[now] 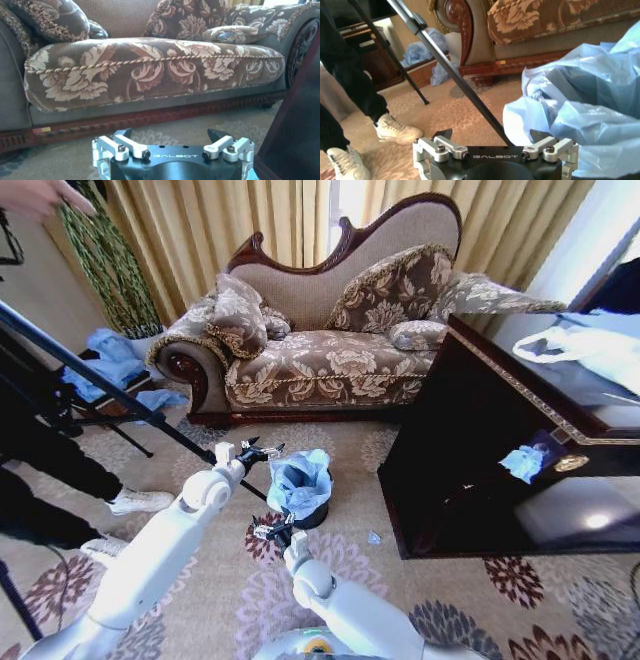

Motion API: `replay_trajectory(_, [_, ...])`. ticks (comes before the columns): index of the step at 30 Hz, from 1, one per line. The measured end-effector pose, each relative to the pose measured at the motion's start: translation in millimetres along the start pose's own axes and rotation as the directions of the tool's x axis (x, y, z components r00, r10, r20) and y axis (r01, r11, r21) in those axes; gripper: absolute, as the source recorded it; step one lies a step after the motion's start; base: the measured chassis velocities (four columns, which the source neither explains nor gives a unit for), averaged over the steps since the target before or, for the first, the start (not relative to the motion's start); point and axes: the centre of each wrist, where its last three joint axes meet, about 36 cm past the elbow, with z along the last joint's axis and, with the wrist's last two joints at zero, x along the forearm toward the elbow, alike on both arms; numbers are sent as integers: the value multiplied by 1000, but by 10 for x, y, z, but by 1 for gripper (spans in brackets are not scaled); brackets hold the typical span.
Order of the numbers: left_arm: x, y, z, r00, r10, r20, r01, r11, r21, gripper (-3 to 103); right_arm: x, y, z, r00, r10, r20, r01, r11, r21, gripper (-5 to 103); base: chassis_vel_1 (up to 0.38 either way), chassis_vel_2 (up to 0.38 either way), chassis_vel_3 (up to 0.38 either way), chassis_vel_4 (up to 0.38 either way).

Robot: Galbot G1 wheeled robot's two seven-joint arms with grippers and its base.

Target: Place a garbage bag over the trash bin.

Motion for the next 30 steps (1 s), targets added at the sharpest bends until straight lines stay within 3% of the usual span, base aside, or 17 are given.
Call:
replay_trajectory(8, [17,-8,1,1000,-3,6,3,1000,1,100,-64,-40,226,1000,23,-7,-23,1000,2,100,0,0,0,0])
replay_trajectory(22, [91,-25,-66,999,-19,30,19,1000,-13,100,-157,-352,586,996,82,-39,-80,996,42,100,0,0,0,0])
replay_trajectory(30, [111,-19,-110,999,-23,38,23,1000,-19,100,-80,-313,745,996,63,-69,-59,996,70,100,0,0,0,0])
